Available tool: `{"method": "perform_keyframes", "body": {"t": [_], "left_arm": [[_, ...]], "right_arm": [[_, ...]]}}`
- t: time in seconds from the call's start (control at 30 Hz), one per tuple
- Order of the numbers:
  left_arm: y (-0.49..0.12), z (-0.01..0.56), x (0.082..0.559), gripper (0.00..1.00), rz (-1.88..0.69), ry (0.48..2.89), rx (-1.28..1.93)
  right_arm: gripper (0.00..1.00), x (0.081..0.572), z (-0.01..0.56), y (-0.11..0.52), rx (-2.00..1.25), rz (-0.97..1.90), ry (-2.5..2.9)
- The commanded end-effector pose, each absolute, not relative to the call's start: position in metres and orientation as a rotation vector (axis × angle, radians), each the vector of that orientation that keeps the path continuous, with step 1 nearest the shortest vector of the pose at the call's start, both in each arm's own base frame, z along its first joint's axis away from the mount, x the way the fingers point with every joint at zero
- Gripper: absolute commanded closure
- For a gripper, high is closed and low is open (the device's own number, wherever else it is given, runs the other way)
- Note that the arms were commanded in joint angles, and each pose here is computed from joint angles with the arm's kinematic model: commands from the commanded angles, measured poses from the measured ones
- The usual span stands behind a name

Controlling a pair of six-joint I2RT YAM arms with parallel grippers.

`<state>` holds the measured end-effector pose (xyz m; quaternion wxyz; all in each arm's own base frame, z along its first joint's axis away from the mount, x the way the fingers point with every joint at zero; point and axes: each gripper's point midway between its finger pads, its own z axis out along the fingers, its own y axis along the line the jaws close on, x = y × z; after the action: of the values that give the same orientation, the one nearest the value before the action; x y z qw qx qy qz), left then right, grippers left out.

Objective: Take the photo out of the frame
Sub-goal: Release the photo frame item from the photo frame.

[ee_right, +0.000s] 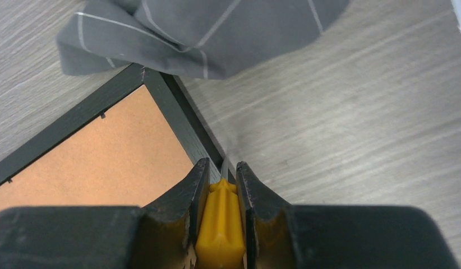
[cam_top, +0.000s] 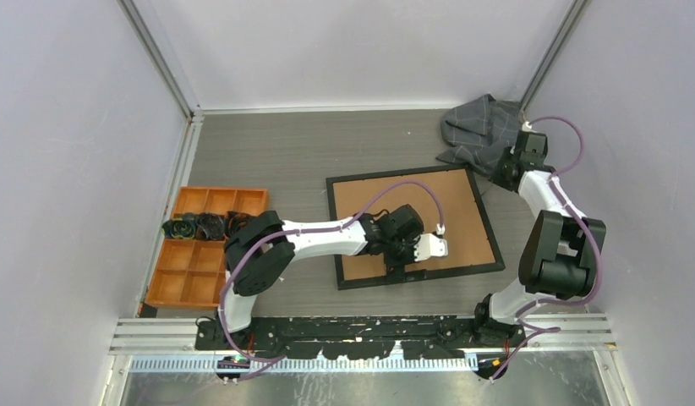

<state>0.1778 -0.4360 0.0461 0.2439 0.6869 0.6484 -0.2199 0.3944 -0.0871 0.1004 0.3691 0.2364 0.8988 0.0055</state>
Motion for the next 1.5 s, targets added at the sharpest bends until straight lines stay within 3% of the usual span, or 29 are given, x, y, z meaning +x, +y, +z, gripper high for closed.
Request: {"method": "perform_keyframes", "body": {"t": [0.0,0.17,0.4,0.73,0.9,1.1,1.47], "left_arm": [[-0.431,0.063,0.199,0.00,-0.621,1.822,1.749],[-0.424,0.057,0.216,0.00,-0.615,1.880,1.686],[-0.409,0.055,0.245,0.00,-0.501,1.872,1.662],[-0.375,0.182,0.240,0.00,-0.764,1.619,1.641],[-0.316,0.200,0.253,0.00,-0.758,1.655,1.496],[-0.244,0.157,0.246,0.00,-0.731,1.634,1.461],[-0.209,0.108,0.257,0.00,-0.529,1.414,1.575]], "right_arm": [[0.99,0.421,0.114,-0.024,0.435,0.236,2.313],[0.99,0.441,0.117,0.022,0.293,0.269,2.338],[1.00,0.463,0.133,0.020,0.297,0.226,2.285],[1.00,0.445,0.252,0.022,0.140,0.178,1.955],[0.99,0.427,0.251,0.083,-0.015,0.425,1.921],[0.99,0.395,0.228,0.174,-0.136,0.859,1.928],[0.99,0.338,0.179,0.302,-0.373,1.262,2.016]]}}
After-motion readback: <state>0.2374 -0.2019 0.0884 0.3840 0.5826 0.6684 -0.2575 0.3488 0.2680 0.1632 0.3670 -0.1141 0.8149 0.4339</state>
